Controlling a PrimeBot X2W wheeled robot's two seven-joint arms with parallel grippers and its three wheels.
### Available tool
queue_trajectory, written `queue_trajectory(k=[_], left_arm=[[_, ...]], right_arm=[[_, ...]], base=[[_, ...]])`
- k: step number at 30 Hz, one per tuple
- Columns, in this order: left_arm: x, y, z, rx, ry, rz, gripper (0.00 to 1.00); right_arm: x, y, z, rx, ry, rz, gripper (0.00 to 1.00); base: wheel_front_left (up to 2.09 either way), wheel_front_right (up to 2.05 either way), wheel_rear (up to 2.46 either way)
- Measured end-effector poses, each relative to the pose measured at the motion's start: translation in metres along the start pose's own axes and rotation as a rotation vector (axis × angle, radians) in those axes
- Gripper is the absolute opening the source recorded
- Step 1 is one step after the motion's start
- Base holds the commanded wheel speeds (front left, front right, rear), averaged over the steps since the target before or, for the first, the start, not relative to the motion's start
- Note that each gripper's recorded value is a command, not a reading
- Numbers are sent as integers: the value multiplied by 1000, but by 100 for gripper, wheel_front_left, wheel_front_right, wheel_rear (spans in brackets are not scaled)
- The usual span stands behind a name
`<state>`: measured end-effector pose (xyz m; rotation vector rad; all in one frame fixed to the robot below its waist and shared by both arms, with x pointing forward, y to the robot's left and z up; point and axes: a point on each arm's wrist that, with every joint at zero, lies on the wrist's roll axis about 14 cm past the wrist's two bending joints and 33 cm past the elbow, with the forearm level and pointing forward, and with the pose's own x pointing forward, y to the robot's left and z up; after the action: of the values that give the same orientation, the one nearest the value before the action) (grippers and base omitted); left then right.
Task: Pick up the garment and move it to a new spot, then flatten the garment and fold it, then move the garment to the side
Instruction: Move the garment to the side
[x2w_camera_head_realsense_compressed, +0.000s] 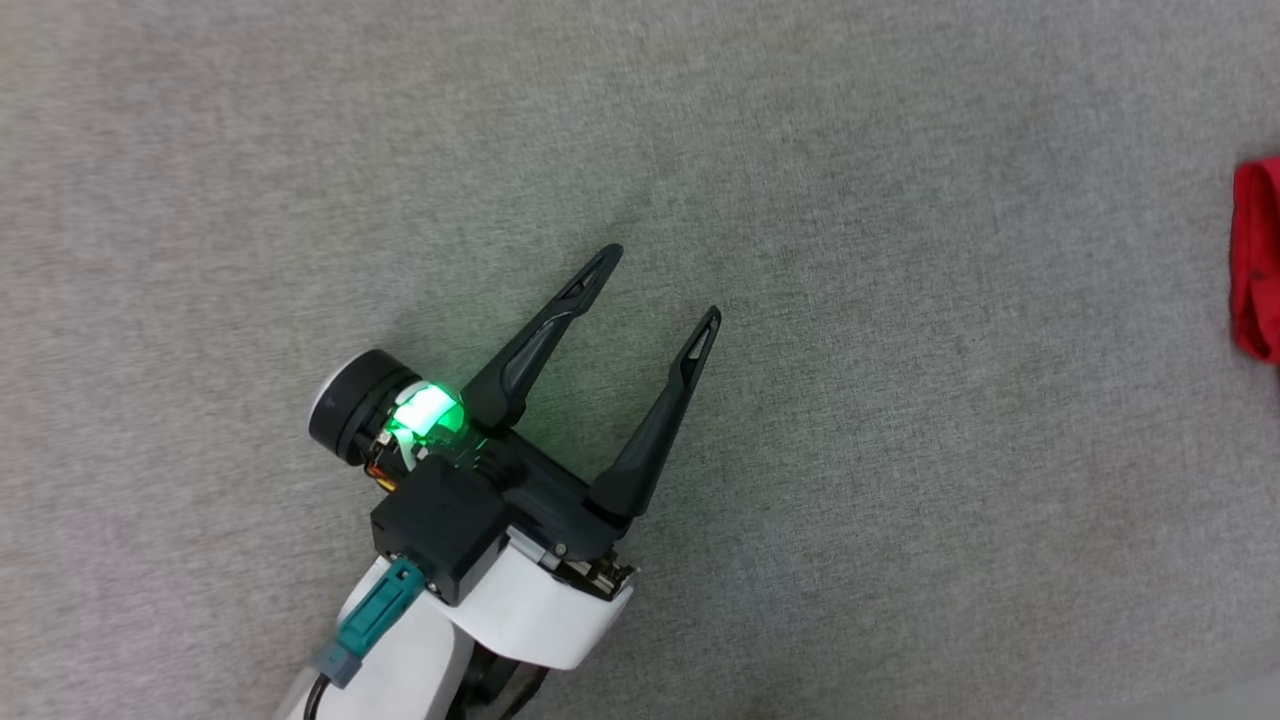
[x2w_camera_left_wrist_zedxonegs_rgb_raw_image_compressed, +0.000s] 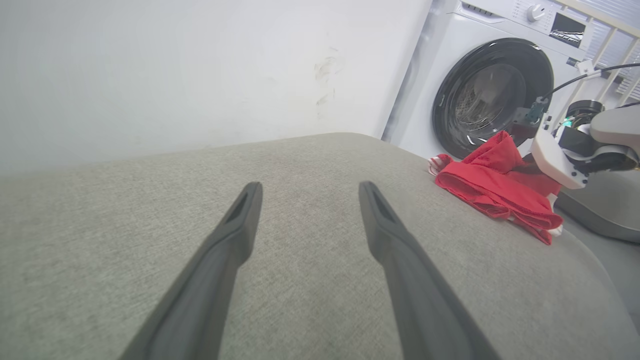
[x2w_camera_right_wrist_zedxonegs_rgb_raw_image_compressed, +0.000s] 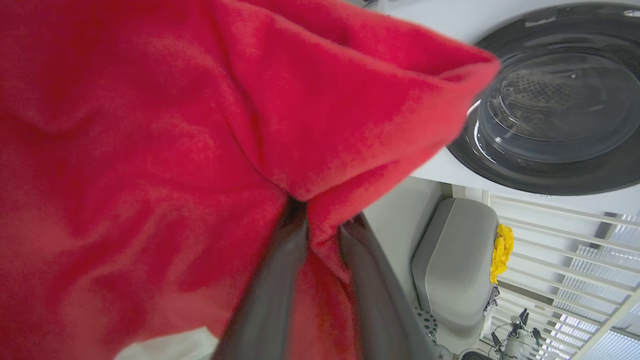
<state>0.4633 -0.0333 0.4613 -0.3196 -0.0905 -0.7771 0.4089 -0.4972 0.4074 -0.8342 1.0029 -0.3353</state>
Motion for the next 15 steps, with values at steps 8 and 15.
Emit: queue_trajectory(k=[8,15], left_arm=[[-13,1,27,18,-19,74,100],[-45,11,72,95,-66,202,100]], right_arm=[[-29,-29,45,105,-189,-76,100],[-95,-38,106,203,-503,-101,100]], base=[[0,0,0],[0,0,0]])
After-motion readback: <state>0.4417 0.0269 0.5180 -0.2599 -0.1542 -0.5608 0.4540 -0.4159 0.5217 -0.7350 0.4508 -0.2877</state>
